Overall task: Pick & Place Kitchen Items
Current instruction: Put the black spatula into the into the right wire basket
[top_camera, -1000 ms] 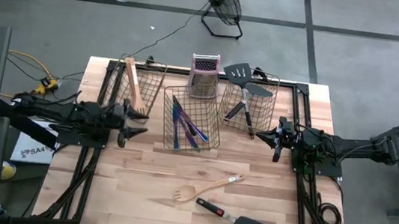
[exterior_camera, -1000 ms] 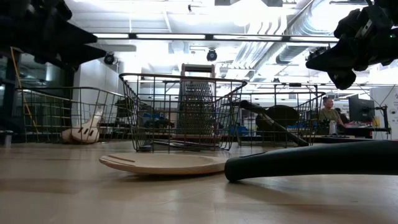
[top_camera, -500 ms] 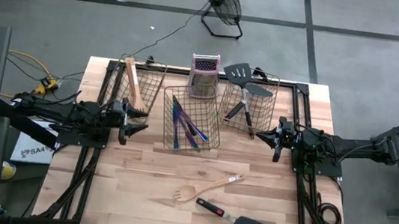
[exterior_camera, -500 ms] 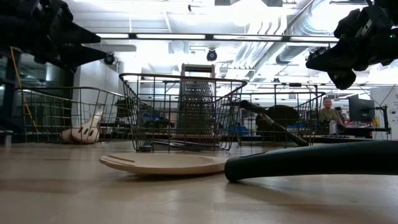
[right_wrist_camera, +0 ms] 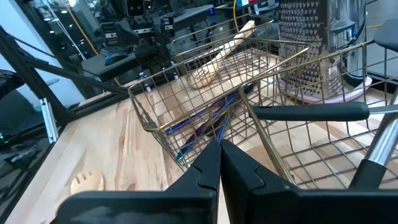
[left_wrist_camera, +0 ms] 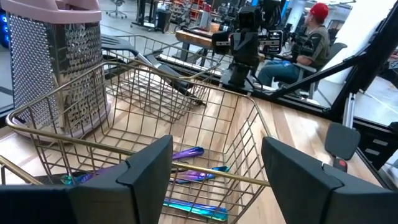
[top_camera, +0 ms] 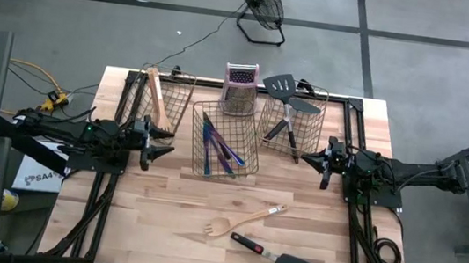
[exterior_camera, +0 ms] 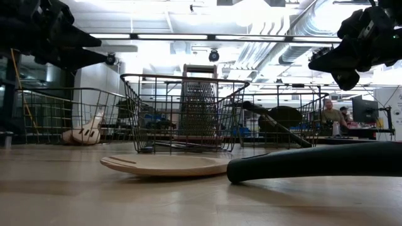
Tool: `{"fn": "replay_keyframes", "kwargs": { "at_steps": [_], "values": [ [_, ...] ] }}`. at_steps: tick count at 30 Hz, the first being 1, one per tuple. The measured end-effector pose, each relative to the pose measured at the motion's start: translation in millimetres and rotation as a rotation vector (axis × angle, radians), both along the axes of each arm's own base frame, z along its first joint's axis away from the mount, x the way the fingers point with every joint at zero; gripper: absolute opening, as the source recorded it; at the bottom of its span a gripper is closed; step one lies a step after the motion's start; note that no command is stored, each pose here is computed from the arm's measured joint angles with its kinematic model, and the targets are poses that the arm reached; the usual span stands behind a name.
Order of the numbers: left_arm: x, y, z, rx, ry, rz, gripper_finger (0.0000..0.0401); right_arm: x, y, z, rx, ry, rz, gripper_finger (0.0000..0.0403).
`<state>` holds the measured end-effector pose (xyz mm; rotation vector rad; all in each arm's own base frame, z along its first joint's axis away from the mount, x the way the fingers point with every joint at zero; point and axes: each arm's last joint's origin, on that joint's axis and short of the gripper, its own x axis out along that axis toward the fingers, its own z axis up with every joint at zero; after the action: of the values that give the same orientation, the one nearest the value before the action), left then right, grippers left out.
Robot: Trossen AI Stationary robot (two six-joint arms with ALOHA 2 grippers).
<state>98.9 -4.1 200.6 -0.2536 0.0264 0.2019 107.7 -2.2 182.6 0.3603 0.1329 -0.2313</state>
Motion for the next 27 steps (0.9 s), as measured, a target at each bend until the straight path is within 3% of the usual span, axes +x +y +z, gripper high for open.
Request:
{"fn": "replay_keyframes", "kwargs": {
  "at_steps": [3, 8, 17, 27],
  "values": [
    [0.0, 0.0, 0.0, 0.0, 0.0, 0.0, 0.0244, 0.1, 0.4, 0.1, 0.022, -0.005, 0.011, 0.0002],
    [0.0, 0.0, 0.0, 0.0, 0.0, 0.0, 0.0244, 0.2, 1.1, 0.1, 0.256, -0.047, -0.007, 0.0002],
    [0.0, 0.0, 0.0, 0.0, 0.0, 0.0, 0.0244, 0.3, 1.7, 0.0, 0.492, -0.085, -0.029, 0.0002],
    [0.0, 0.0, 0.2, 0.0, -0.001, 0.0, 0.0244, 0.6, 6.7, 0.0, 0.623, -0.066, 0.071, 0.0002]
  ]
}}
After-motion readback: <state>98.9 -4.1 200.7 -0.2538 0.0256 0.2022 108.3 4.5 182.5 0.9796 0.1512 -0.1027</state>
